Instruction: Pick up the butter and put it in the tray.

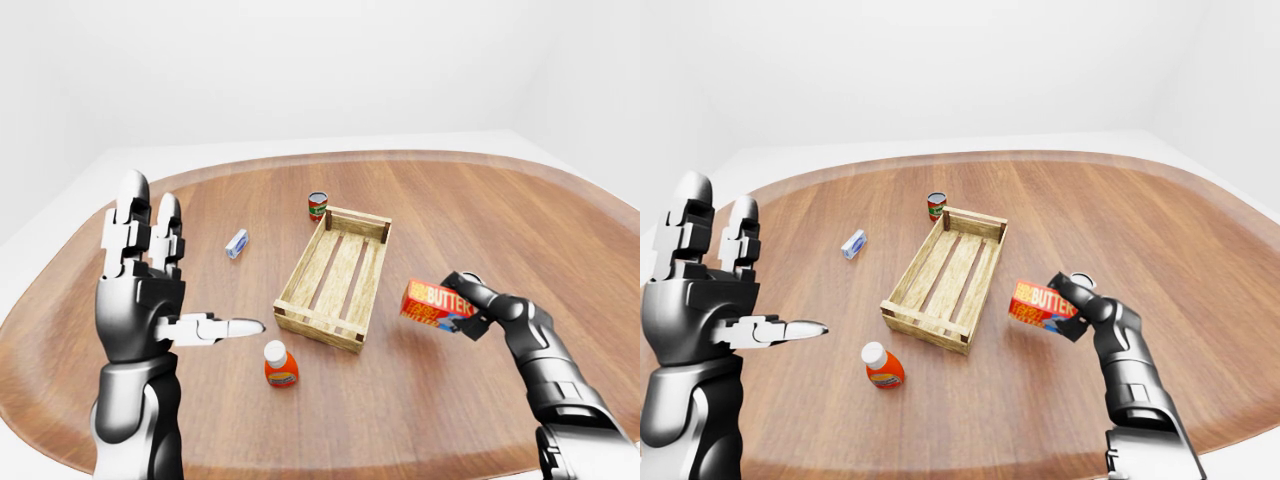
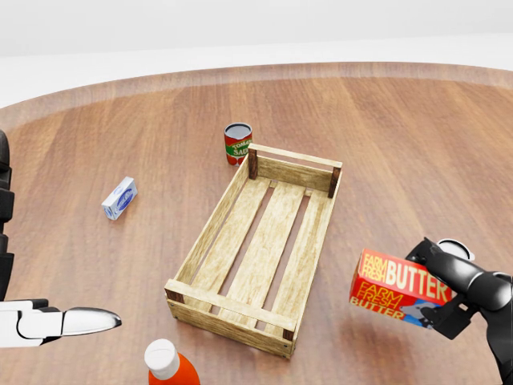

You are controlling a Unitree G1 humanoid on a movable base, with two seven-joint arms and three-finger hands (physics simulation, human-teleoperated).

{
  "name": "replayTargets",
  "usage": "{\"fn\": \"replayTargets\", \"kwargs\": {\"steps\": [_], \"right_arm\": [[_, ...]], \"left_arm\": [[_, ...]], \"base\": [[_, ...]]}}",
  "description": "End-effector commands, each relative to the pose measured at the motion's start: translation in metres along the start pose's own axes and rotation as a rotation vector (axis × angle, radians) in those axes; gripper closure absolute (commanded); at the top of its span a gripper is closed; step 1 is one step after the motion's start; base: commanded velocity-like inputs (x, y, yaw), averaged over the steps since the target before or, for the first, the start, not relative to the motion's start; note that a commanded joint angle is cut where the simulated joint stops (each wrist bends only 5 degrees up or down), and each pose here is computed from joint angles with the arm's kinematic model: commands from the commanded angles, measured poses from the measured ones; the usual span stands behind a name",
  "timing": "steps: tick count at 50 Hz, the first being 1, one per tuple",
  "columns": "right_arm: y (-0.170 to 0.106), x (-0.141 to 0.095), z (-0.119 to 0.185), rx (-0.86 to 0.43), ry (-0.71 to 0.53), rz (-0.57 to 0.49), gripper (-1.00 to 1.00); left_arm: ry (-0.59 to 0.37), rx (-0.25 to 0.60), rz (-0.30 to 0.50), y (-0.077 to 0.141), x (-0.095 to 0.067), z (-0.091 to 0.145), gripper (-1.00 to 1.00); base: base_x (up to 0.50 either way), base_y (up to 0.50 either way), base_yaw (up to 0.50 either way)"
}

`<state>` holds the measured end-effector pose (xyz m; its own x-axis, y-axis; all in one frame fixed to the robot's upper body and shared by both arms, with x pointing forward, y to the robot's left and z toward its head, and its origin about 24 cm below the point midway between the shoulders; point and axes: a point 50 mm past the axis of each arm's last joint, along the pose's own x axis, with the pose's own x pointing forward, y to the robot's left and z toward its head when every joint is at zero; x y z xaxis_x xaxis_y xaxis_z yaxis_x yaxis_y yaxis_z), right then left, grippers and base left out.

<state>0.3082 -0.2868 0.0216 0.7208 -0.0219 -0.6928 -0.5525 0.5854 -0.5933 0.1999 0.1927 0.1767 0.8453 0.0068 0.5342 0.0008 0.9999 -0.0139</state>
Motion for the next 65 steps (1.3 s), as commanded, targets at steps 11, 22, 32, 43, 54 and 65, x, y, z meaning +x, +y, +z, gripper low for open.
{"fn": "replayTargets", "kwargs": {"steps": [11,22,32,43,54,65], "right_arm": [[-0.068,-0.060,0.048,-0.276,-0.082,-0.314,1.00],[-0.079,-0.051,0.084,-0.282,-0.135,-0.304,1.00],[-0.087,-0.045,0.119,-0.259,-0.210,-0.266,1.00],[-0.094,-0.048,0.146,-0.265,-0.272,-0.269,1.00],[-0.077,-0.028,0.173,-0.175,-0.330,-0.104,1.00],[-0.056,-0.010,0.188,-0.048,-0.363,-0.054,1.00]], "left_arm": [[0.010,0.001,-0.003,-0.001,0.000,-0.002,-1.00],[0.015,-0.002,-0.003,-0.002,-0.001,-0.003,-1.00],[0.006,-0.002,-0.001,0.000,0.000,-0.002,-1.00],[-0.010,-0.001,0.003,0.001,0.000,0.002,-1.00],[0.002,-0.003,0.011,0.003,0.003,-0.002,-1.00],[-0.007,-0.003,0.008,0.002,0.002,0.001,-1.00]], "base": [[0.00,0.00,0.00],[0.00,0.00,0.00],[0.00,0.00,0.00],[0.00,0.00,0.00],[0.00,0.00,0.00],[0.00,0.00,0.00]]}}
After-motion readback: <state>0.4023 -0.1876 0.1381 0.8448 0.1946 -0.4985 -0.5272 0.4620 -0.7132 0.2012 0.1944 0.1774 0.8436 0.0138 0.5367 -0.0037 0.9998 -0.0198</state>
